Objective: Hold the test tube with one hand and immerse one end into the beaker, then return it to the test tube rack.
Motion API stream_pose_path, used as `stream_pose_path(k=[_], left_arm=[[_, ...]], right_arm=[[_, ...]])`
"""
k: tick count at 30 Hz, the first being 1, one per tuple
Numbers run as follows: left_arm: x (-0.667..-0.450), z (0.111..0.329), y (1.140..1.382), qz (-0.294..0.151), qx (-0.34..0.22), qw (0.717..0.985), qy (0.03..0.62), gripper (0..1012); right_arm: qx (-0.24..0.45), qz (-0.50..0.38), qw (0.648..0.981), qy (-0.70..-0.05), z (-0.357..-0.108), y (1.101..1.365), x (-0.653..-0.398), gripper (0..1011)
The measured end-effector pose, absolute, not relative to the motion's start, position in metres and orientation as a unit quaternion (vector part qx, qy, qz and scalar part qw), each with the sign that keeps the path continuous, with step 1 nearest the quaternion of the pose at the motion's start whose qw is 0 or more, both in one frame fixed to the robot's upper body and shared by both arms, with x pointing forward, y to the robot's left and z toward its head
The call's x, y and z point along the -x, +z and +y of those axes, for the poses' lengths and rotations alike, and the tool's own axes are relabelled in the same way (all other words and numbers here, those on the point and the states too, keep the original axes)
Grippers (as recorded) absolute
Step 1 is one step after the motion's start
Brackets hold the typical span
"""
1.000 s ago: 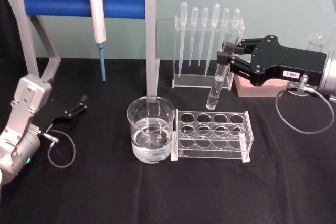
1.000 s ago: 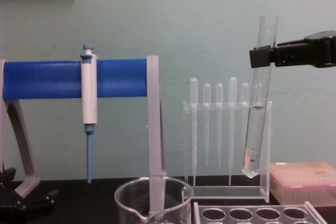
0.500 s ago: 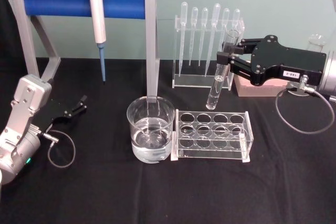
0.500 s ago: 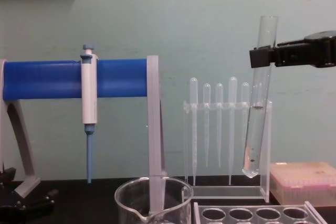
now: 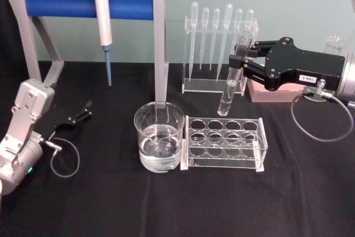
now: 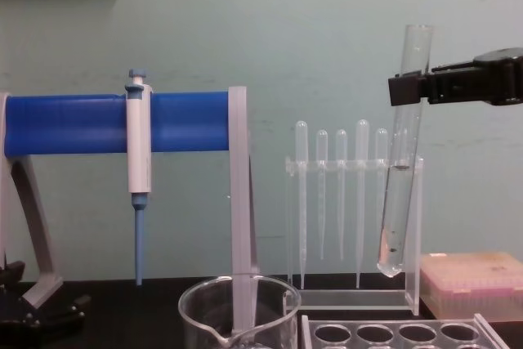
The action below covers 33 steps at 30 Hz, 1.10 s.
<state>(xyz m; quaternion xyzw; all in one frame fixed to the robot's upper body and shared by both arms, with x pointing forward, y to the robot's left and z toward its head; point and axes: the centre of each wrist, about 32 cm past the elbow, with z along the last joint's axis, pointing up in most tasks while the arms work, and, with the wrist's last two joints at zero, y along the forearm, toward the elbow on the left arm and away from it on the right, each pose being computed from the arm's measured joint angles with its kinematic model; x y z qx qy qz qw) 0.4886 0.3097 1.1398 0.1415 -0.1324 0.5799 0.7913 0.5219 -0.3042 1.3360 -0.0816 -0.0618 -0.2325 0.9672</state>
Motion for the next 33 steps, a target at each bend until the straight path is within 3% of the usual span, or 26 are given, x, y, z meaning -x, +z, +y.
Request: stream_pose_path(k=[33], left_arm=[[-0.4886,0.3097,1.1398,-0.132,-0.141,0.791,0.580,1000]], right_arm=[[0.082,-0.062,0.967,-0.232,-0.3042,1.3360,-0.5219,241]])
